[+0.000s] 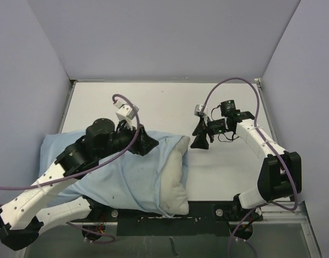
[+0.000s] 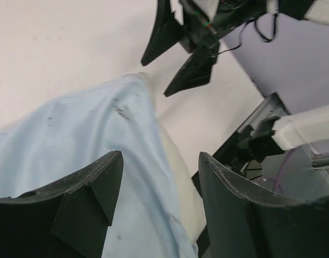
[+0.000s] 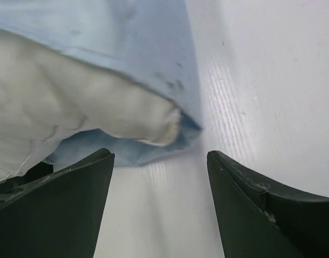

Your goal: Put the pillow into the pillowcase

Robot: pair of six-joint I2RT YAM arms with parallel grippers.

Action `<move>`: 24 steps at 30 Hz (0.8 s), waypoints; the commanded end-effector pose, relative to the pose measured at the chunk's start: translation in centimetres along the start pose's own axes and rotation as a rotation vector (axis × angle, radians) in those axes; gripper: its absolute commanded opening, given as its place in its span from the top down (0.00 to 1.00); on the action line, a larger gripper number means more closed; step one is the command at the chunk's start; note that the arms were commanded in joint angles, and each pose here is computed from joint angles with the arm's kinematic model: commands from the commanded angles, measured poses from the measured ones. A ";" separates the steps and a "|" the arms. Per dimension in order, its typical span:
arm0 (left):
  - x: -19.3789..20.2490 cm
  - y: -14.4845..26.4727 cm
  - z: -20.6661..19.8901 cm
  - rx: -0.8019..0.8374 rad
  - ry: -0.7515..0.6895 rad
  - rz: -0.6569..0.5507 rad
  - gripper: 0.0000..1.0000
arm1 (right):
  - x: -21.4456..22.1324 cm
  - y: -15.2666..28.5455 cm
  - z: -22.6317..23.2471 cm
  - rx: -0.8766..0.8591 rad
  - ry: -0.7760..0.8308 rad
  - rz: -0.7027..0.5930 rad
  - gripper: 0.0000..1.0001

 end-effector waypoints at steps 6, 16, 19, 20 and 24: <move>3.0 -7.7 2.2 -0.197 0.038 0.352 0.43 | -0.1 -2.6 1.0 -0.163 -0.120 -0.114 0.26; 6.7 -7.9 0.8 -0.207 0.037 0.528 0.61 | -0.4 -1.1 1.0 -0.108 -0.021 -0.076 0.22; 7.0 -8.6 0.0 -0.123 0.060 0.556 0.94 | -0.9 0.4 1.2 -0.076 0.046 -0.083 0.22; 6.8 -8.7 -0.4 -0.081 0.067 0.555 1.00 | -1.1 0.9 1.6 -0.089 0.090 -0.106 0.22; 3.4 -8.7 -2.5 0.050 0.050 0.473 1.00 | -1.6 2.0 5.5 -0.239 0.321 -0.202 0.28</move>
Point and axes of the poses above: each gripper's point midway between its finger pads, its own y axis back along the fingers, its own z axis along the line the jaws close on, x = y × z, the point moved 9 cm from there along y, back along the fingers, and after that the axes turned 2 degrees about -y, right-handed, at the moved point
